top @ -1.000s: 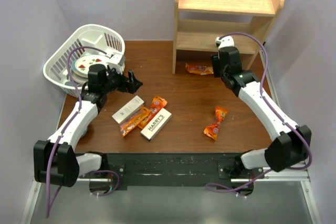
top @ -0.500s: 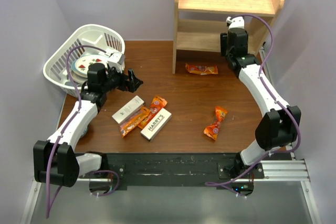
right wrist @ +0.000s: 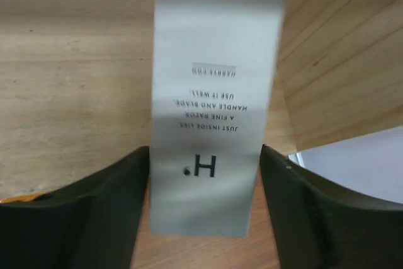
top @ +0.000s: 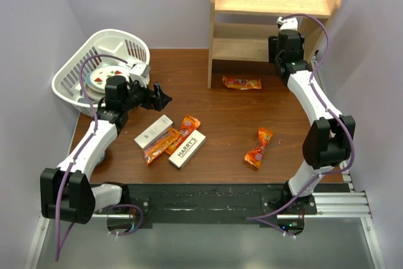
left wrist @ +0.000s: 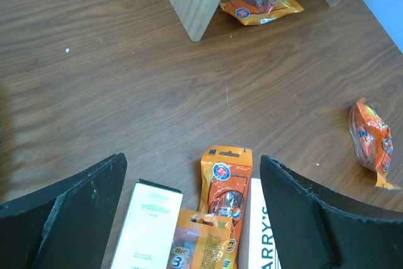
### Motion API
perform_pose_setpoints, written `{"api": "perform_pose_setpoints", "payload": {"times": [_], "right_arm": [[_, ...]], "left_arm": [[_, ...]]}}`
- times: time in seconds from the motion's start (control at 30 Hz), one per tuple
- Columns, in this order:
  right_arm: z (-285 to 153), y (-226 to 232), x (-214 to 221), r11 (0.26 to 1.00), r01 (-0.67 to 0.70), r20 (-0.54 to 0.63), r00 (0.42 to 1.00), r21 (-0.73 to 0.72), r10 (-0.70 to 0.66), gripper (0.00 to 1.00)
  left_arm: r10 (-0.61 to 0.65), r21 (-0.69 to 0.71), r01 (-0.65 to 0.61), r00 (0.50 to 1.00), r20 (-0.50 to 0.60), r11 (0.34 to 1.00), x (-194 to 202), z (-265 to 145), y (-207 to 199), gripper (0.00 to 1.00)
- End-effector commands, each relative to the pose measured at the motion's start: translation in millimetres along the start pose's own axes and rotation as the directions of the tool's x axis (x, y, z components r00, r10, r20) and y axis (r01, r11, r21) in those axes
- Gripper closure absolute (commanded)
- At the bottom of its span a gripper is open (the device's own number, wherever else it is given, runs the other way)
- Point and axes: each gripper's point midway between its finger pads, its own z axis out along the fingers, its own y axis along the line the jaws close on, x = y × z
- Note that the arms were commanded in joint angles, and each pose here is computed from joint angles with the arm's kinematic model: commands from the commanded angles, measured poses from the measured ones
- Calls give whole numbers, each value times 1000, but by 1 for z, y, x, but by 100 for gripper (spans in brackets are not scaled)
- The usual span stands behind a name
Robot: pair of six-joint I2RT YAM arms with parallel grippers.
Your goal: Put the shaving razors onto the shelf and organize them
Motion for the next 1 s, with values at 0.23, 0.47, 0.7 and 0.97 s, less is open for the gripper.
{"api": "perform_pose_setpoints", "payload": {"times": [0.23,0.47,0.7,0.97], "right_arm": [[-17,-23,-46,989,-143,116,983,26,139,10],[-53,-35,-51,987,-163,121,979,-6,163,7],[-56,-35,-32,984,-179,83,980,-16,180,8],[-44,-30,-14,973,-226,26,974,-50,227,9]], "left_arm": [[24,22,-26,998,65,999,-25,0,-4,7],[22,22,-24,998,63,999,-24,0,-4,8],[10,32,-12,998,64,999,-26,3,-5,8],[18,29,-20,997,69,999,-30,2,-5,8]]}}
